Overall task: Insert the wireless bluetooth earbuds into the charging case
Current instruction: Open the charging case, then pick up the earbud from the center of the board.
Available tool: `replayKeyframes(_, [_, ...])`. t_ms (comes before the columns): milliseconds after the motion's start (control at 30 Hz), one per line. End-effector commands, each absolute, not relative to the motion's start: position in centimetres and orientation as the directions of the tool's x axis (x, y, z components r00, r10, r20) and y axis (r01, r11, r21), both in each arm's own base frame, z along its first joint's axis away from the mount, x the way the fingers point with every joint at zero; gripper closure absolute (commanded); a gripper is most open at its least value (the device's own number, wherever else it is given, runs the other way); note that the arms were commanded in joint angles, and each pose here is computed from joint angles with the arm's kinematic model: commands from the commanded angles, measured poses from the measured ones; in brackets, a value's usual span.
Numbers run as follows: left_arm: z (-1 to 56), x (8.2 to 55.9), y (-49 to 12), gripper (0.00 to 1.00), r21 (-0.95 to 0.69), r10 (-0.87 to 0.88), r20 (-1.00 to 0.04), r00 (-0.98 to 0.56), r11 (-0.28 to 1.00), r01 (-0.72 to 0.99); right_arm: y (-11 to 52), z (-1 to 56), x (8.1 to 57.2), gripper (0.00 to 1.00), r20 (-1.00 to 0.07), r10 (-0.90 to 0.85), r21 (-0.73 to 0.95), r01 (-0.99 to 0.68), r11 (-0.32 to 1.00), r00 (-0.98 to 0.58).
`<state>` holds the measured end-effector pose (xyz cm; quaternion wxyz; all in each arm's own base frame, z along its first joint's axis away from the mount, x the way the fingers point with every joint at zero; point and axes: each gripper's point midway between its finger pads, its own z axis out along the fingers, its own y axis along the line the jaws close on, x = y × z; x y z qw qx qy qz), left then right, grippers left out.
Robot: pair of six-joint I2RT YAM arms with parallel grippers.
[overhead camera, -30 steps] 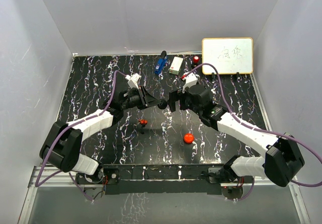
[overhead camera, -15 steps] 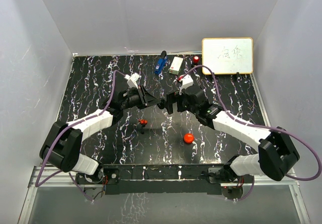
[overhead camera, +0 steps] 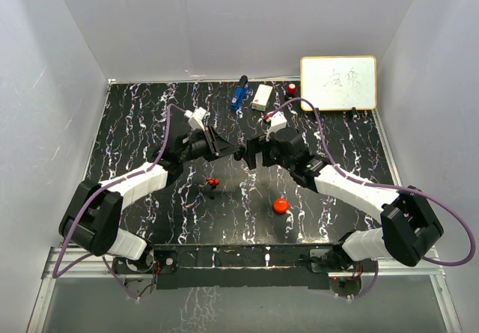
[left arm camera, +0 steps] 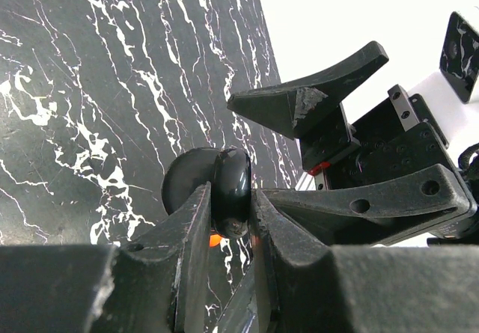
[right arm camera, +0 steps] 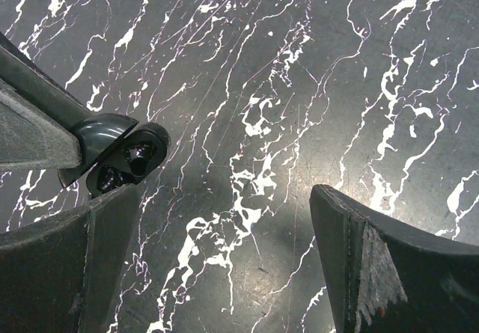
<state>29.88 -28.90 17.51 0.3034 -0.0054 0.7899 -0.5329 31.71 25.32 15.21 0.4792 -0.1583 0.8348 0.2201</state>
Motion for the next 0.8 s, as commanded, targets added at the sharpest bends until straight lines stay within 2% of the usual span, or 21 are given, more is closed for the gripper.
replayKeyframes(0, [20.2,30.6,-27.8,1.00,-0.849,-0.378,-0.491,-0.785,0.408,0.335,25.6,17.2,32.8,0.03,-0.900,-0.003,0.224,-0.467,0.856,-0.436])
replayKeyframes(167, [20.6,33.3,-22.3,1.00,-0.865,-0.511,-0.454,-0.730,0.450,0.223,25.3,17.0,31.9,0.04,-0.896,0.001,0.237,-0.475,0.848,-0.444])
replayKeyframes(300, [19.8,34.3,-18.6,1.00,-0.909,-0.610,-0.370,-0.701,0.394,0.137,27.3,15.2,30.5,0.12,-0.862,-0.049,0.275,-0.546,0.791,-0.504])
replayKeyframes(500, [19.3,34.1,-17.3,1.00,-0.956,-0.656,-0.271,-0.705,0.268,0.118,32.2,11.8,27.7,0.15,-0.813,-0.193,0.257,-0.636,0.728,-0.549])
replayKeyframes(767, [19.5,33.9,-15.8,1.00,-0.961,-0.674,-0.258,-0.692,0.250,0.114,36.4,9.3,24.2,0.21,-0.795,-0.315,0.200,-0.715,0.670,-0.518])
